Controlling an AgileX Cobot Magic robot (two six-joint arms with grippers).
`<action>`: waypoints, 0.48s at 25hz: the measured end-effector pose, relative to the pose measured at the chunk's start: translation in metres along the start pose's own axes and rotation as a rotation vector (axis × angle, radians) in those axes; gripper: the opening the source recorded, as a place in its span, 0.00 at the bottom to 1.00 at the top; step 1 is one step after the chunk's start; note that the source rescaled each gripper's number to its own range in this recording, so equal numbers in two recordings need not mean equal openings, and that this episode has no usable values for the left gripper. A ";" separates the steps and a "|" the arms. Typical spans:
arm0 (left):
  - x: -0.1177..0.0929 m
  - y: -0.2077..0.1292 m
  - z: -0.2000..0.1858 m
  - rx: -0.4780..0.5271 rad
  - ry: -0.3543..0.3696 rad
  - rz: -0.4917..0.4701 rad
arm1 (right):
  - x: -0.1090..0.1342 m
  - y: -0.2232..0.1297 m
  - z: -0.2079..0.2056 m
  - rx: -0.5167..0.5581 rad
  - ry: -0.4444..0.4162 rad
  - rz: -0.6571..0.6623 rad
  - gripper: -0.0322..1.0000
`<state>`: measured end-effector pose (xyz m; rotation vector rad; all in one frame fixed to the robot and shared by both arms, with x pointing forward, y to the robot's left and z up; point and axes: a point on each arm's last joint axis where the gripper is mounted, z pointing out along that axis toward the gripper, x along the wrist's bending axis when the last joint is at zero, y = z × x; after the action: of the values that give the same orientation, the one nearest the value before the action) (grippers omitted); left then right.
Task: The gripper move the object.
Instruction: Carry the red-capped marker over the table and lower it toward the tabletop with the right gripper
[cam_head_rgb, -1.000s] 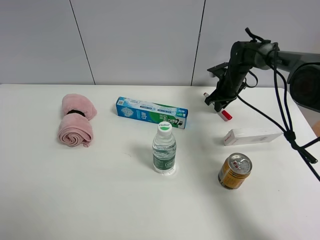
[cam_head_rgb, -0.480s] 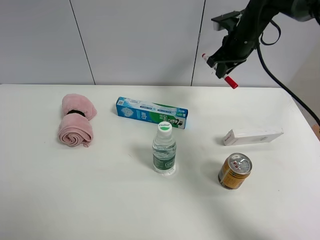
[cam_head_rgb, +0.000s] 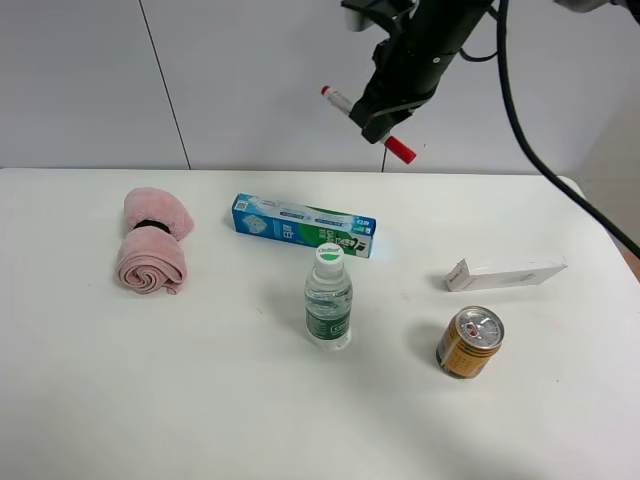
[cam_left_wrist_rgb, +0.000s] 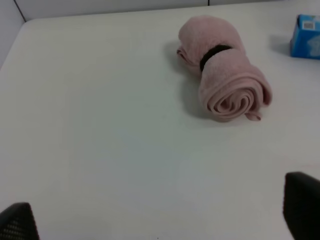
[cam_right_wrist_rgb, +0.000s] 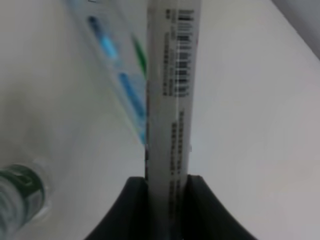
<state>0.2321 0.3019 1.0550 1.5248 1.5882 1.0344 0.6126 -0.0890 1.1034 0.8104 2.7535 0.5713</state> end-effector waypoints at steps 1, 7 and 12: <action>0.000 0.000 0.000 0.000 0.000 0.000 | 0.011 0.005 0.001 -0.004 0.013 -0.030 0.03; 0.000 0.000 0.000 0.000 0.000 0.000 | 0.089 0.033 0.006 -0.027 0.105 -0.208 0.03; 0.000 0.000 0.000 0.000 0.000 -0.001 | 0.145 0.045 0.005 -0.048 0.197 -0.265 0.03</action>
<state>0.2321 0.3019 1.0550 1.5240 1.5887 1.0340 0.5154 0.0284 1.1043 0.3864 2.9441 0.6922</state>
